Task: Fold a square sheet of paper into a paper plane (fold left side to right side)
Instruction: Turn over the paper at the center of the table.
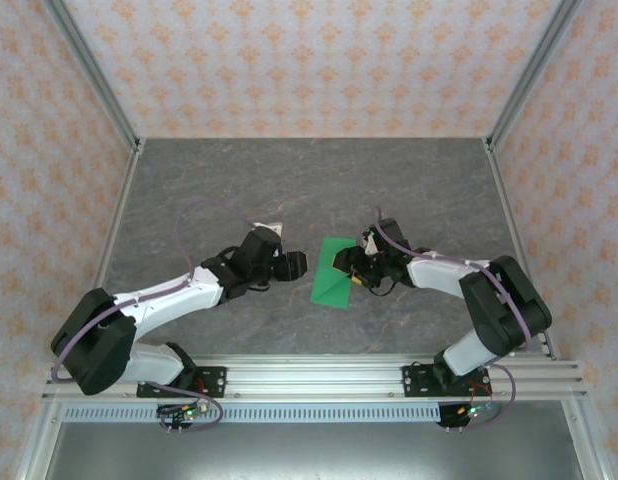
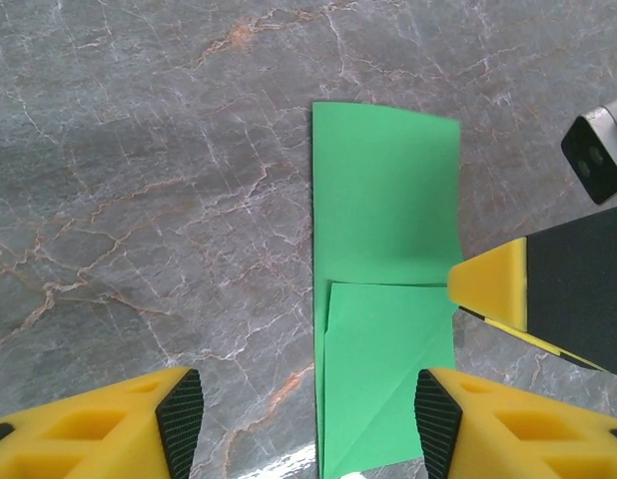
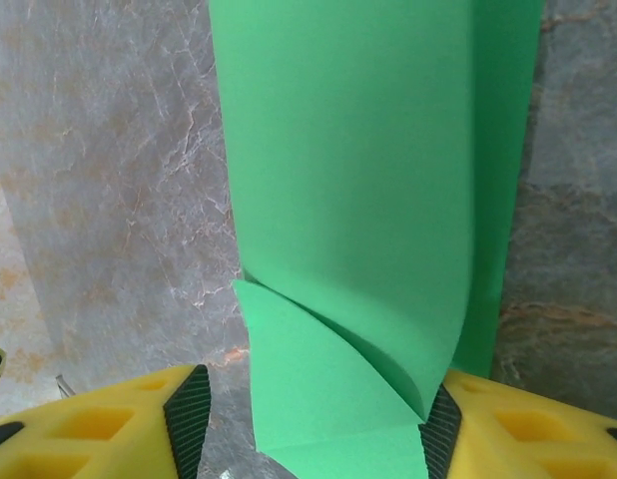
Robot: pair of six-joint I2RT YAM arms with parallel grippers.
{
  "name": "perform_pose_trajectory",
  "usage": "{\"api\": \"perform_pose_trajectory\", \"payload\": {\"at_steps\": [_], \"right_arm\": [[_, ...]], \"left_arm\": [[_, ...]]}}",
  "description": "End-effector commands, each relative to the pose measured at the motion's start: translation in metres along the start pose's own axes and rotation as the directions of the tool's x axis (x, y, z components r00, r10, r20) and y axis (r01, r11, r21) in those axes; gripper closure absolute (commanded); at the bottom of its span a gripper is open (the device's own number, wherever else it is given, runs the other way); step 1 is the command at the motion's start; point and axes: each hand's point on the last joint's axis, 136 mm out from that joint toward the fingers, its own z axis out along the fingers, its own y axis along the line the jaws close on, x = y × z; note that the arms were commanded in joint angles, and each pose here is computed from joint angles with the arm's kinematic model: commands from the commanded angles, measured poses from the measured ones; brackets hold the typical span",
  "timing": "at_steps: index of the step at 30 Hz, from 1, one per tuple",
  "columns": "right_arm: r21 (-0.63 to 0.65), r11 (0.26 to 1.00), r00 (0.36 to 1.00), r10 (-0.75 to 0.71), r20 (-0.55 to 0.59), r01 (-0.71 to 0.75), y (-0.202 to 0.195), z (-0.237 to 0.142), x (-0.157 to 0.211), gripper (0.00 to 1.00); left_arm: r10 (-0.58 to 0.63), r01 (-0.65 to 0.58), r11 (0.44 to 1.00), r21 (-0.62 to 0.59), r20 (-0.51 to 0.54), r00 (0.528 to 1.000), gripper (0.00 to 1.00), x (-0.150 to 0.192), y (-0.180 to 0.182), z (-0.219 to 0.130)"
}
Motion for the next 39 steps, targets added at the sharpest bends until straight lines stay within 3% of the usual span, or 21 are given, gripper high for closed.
{"api": "perform_pose_trajectory", "payload": {"at_steps": [1, 5, 10, 12, 17, 20, 24, 30, 35, 39], "right_arm": [[-0.059, 0.998, 1.0, -0.016, 0.013, 0.016, 0.019, 0.003, -0.011, 0.42], [-0.102, 0.994, 0.999, -0.021, 0.035, 0.025, 0.032, -0.002, -0.017, 0.55], [-0.163, 0.977, 0.985, -0.118, 0.127, 0.138, 0.063, -0.031, -0.027, 0.85], [-0.181, 0.966, 0.976, -0.159, 0.148, 0.185, 0.073, -0.044, -0.028, 0.91], [-0.271, 0.908, 0.931, -0.247, 0.269, 0.319, 0.115, -0.098, -0.035, 0.96], [-0.347, 0.838, 0.887, -0.301, 0.351, 0.422, 0.153, -0.141, -0.031, 0.97], [-0.466, 0.702, 0.833, -0.36, 0.42, 0.538, 0.207, -0.197, -0.012, 0.97], [-0.559, 0.544, 0.78, -0.425, 0.46, 0.626, 0.253, -0.25, 0.019, 0.97], [-0.605, 0.478, 0.768, -0.458, 0.447, 0.637, 0.27, -0.263, 0.04, 0.97], [-0.641, 0.419, 0.756, -0.481, 0.445, 0.644, 0.282, -0.27, 0.058, 0.97]], "left_arm": [[-0.006, 0.007, 0.998, -0.059, 0.02, 1.0, 0.39, 0.0, 0.015, -0.008], [-0.011, 0.015, 0.998, -0.063, 0.057, 0.998, 0.39, -0.006, 0.016, -0.021], [-0.013, 0.015, 1.0, -0.021, 0.127, 0.992, 0.36, -0.016, 0.009, -0.052], [-0.014, 0.015, 1.0, -0.003, 0.149, 0.989, 0.34, -0.02, 0.006, -0.065], [-0.036, 0.017, 0.996, 0.086, 0.227, 0.973, 0.25, -0.034, -0.009, -0.104], [-0.065, 0.005, 0.978, 0.211, 0.275, 0.959, 0.15, -0.046, -0.033, -0.131], [-0.115, -0.036, 0.901, 0.431, 0.319, 0.941, 0.07, -0.063, -0.077, -0.168], [-0.195, -0.107, 0.724, 0.681, 0.351, 0.916, 0.01, -0.087, -0.132, -0.217], [-0.215, -0.148, 0.597, 0.789, 0.335, 0.917, 0.03, -0.094, -0.16, -0.242], [-0.221, -0.156, 0.563, 0.812, 0.329, 0.918, 0.07, -0.098, -0.168, -0.25]]}}
